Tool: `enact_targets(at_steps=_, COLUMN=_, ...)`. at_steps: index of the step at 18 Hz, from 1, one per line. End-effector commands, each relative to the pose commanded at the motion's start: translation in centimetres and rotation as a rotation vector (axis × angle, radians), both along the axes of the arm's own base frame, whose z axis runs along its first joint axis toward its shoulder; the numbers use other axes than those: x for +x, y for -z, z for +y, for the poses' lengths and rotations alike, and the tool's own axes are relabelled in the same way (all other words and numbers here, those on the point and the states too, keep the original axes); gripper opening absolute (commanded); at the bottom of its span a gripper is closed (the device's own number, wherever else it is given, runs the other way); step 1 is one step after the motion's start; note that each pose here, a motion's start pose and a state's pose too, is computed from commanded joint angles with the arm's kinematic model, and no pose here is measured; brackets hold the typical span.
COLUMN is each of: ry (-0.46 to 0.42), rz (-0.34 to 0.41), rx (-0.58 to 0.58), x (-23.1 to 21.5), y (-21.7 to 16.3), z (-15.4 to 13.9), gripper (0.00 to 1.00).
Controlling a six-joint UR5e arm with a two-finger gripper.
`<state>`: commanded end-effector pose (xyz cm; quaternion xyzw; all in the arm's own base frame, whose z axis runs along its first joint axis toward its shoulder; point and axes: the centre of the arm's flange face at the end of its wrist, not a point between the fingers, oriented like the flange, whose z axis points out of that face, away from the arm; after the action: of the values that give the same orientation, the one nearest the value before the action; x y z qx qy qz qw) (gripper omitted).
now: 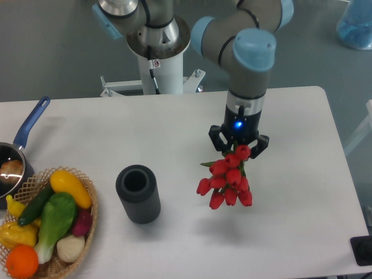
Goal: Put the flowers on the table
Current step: 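Lower the held tulips toward the table beside the black vase, then open the gripper to release the tulips and lift away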
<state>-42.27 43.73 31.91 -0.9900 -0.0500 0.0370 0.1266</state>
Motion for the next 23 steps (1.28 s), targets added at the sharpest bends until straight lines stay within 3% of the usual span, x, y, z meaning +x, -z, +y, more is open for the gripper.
enact_targets(at_steps=9, ry=-0.03, rz=-0.08, rx=-0.032, x=-0.4, y=4.6, z=1.4, gripper=0.38)
enact_targets(at_steps=23, ry=-0.021, rz=-0.118, rx=-0.059, x=-0.4, y=7.7, z=2.3, gripper=0.4)
